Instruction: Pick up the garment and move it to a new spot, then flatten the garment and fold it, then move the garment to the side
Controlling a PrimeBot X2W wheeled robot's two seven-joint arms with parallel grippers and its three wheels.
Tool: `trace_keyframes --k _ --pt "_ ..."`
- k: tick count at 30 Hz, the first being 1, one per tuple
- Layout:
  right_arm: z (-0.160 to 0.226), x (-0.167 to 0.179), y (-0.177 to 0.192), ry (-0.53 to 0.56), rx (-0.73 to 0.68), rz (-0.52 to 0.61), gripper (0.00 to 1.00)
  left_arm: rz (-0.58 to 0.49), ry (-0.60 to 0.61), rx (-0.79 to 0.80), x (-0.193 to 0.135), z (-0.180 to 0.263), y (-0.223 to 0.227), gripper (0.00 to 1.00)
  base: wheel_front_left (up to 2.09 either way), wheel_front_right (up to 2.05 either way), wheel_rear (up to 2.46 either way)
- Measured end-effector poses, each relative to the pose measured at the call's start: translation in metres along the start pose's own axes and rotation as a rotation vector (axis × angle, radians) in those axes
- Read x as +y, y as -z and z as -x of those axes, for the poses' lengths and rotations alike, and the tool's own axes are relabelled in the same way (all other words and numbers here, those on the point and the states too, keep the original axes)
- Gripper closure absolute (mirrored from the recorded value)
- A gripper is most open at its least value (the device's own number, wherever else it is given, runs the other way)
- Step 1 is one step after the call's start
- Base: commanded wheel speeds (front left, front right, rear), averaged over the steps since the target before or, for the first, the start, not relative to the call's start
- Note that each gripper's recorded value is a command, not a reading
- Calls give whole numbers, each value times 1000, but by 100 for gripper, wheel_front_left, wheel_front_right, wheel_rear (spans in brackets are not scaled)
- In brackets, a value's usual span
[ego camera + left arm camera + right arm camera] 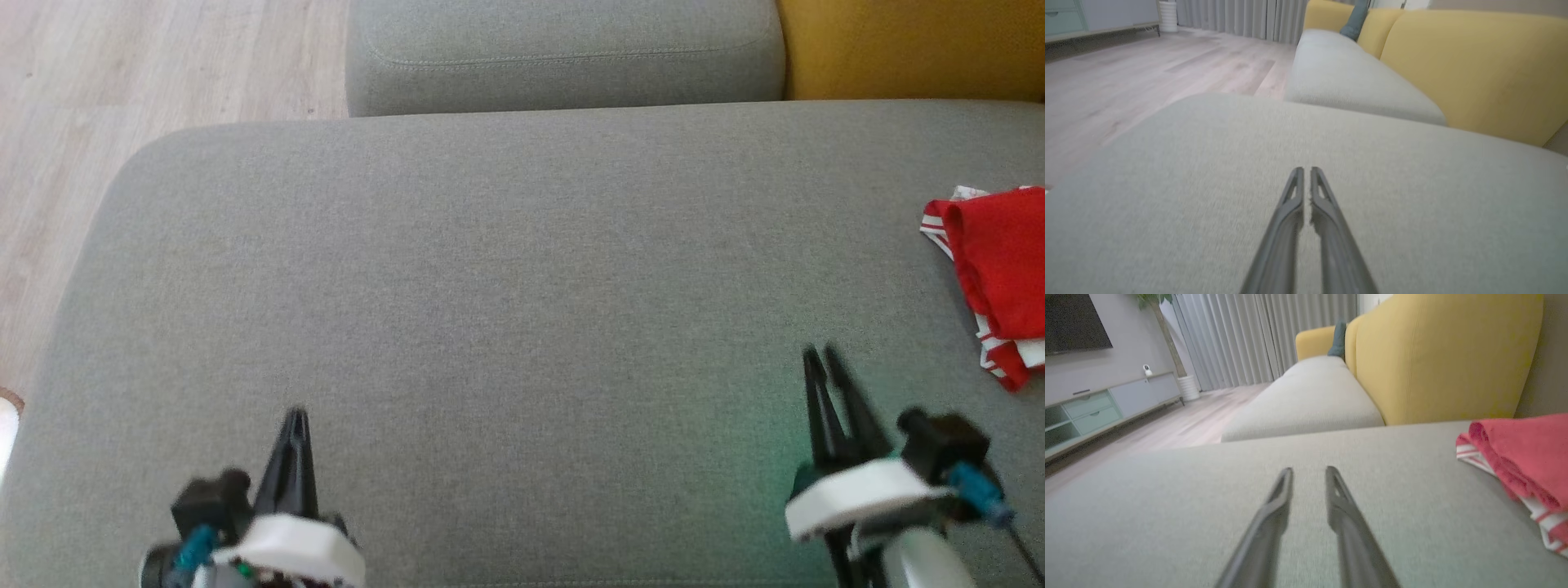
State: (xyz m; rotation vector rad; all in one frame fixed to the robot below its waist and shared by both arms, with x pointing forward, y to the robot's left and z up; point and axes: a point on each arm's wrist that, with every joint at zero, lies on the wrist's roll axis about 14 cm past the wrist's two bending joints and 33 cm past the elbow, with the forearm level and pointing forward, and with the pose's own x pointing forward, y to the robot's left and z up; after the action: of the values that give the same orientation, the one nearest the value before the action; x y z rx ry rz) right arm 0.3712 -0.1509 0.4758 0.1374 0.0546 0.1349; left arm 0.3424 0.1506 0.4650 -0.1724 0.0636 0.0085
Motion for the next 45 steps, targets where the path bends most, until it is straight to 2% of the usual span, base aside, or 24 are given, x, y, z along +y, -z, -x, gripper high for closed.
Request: trace_keyframes --k 4,6,45 --pt "19 -5 37 23 114 -14 100 -5 -18 102 6 16 32 100 0 0 0" --pt "24 -7 44 34 136 -38 100 15 -29 130 8 21 39 100 0 0 0" --pt "20 -27 35 154 99 -479 100 456 -99 172 21 6 35 100 0 0 0"
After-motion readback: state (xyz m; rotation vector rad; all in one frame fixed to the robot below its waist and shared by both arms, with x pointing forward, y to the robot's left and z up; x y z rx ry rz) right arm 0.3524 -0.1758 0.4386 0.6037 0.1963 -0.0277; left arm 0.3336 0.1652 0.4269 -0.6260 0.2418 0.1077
